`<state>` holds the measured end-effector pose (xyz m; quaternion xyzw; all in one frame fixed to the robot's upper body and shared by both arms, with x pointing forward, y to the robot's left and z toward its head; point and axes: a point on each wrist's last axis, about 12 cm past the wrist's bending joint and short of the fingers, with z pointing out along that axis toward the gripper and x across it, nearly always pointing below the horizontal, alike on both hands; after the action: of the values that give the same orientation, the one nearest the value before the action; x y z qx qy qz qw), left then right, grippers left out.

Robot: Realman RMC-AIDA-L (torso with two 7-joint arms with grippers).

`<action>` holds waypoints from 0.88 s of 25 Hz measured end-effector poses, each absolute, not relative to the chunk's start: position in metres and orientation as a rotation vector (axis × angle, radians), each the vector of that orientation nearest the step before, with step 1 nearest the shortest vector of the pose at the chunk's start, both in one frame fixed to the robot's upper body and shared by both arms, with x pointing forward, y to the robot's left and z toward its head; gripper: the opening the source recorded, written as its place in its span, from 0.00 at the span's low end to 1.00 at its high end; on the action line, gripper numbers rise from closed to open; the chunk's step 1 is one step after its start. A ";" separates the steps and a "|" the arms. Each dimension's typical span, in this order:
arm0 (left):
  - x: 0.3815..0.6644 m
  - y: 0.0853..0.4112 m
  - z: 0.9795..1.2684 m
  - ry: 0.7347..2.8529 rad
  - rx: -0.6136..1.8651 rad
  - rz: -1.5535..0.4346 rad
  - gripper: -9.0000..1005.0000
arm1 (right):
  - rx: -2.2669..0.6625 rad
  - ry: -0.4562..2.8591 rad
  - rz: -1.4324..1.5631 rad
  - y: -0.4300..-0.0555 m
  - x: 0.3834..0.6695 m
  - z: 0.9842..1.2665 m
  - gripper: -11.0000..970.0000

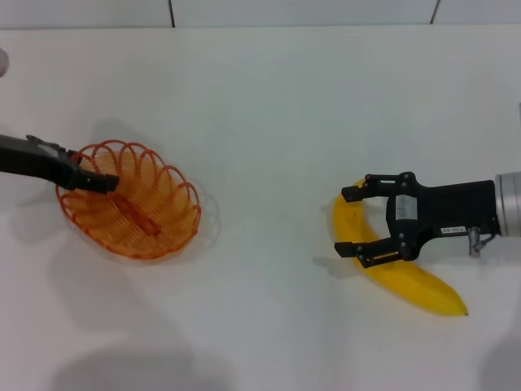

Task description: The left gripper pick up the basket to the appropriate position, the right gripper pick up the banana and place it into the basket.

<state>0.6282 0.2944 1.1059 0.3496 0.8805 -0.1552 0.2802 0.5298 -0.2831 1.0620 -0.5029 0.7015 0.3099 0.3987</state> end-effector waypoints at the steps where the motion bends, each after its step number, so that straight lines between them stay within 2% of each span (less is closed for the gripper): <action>1: 0.629 0.294 1.107 2.357 0.939 -0.414 0.74 | -1.273 1.776 0.784 -0.283 0.530 1.062 0.92; 21: 0.630 0.292 1.110 2.337 0.934 -0.421 0.71 | -1.270 1.778 0.782 -0.284 0.530 1.062 0.92; 22: 0.630 0.292 1.110 2.337 0.934 -0.420 0.69 | -1.270 1.778 0.782 -0.284 0.529 1.062 0.92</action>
<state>0.6297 0.2917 1.1103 0.3502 0.8763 -0.1576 0.2908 0.5295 -0.2844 1.0619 -0.5017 0.7026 0.3091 0.3988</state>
